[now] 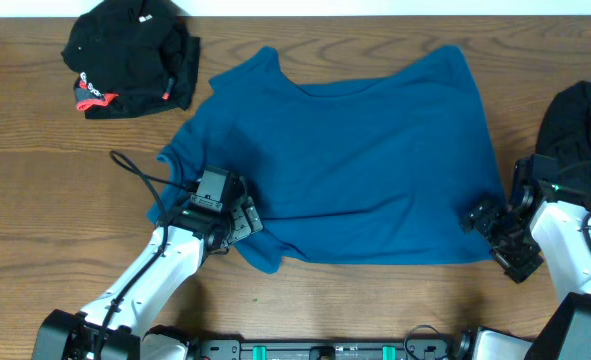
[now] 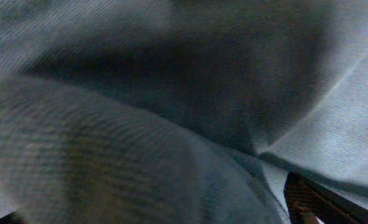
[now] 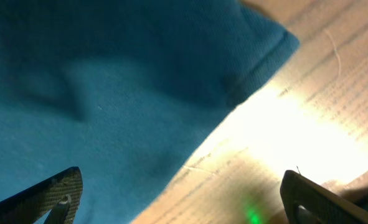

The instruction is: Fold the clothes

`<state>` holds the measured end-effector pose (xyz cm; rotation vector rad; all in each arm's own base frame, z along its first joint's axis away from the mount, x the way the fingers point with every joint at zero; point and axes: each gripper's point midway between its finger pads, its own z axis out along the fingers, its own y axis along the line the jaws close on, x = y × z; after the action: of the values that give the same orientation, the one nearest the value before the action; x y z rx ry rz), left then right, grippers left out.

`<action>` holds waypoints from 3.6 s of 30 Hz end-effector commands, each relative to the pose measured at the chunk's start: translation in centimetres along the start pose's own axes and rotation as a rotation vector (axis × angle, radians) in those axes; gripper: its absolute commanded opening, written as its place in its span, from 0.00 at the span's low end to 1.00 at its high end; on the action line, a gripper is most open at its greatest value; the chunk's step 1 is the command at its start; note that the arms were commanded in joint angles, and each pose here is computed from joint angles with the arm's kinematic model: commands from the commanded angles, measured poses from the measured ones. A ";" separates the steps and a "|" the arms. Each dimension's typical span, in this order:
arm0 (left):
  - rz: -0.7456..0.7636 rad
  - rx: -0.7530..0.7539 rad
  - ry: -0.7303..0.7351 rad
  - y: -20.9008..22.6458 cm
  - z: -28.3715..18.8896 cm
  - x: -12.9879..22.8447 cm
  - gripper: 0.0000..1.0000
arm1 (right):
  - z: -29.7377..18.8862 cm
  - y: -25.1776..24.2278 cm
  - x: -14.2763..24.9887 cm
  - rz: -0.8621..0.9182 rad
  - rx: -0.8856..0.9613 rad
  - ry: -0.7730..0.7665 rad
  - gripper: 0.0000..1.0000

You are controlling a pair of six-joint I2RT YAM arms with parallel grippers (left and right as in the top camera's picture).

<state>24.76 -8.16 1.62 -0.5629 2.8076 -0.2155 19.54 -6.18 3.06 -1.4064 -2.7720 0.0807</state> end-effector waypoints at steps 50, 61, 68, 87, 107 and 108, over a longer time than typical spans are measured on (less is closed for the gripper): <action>0.071 -0.009 0.042 0.1 -0.8 0.4 0.20 | 1.8 -0.8 -0.8 0.157 -0.007 -0.040 0.99; 0.071 -0.009 0.042 0.0 -0.8 0.4 0.20 | 3.1 -0.1 -1.6 0.194 -0.058 -0.090 0.98; 0.071 -0.009 0.042 0.1 -0.8 0.4 0.20 | 3.3 0.0 -1.7 0.202 -0.068 -0.100 0.80; 0.072 -0.009 0.042 0.1 -0.8 0.4 0.19 | 4.2 -0.4 -1.1 0.220 -0.062 -0.093 0.14; 0.053 0.048 -0.029 -0.8 -7.5 -0.7 0.06 | -1.3 0.4 -2.1 0.126 -0.135 -0.195 0.01; 0.052 0.052 -0.034 -0.9 -7.6 -0.7 0.06 | -1.6 0.6 -2.3 0.124 -0.146 -0.208 0.01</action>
<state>22.93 -8.07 8.26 -0.4543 2.8083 -0.2545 20.46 -7.25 3.29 -1.7121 -2.8270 0.0232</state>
